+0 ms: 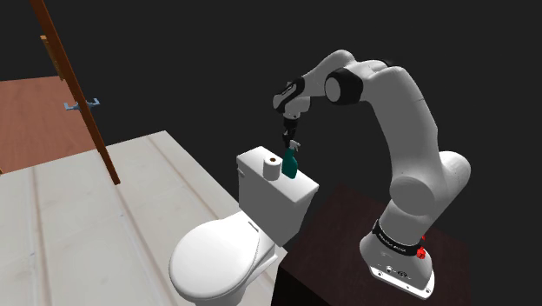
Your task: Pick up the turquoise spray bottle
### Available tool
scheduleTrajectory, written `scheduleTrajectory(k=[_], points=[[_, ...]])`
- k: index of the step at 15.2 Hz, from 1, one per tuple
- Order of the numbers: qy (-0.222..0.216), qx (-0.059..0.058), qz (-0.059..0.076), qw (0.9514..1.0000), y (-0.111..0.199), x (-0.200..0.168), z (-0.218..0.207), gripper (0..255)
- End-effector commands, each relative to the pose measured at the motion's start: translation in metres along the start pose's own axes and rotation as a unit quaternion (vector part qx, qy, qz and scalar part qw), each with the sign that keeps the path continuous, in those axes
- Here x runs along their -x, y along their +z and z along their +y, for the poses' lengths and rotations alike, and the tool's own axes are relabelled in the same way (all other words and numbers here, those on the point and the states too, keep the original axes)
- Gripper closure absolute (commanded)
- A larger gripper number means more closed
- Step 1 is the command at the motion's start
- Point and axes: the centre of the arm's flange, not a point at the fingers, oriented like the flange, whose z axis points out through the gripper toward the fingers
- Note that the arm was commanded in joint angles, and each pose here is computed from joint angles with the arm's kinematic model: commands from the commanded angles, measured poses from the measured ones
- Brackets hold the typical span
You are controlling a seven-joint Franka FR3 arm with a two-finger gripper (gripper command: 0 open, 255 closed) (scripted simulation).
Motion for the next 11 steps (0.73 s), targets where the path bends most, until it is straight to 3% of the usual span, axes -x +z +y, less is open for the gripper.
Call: scheduleTrajectory(k=[1,11], points=[[0.000,0.000,0.000,1.0000,-0.009,0.001,0.000,255],[0.000,0.000,0.000,1.0000,-0.062,0.005,-0.005,255]])
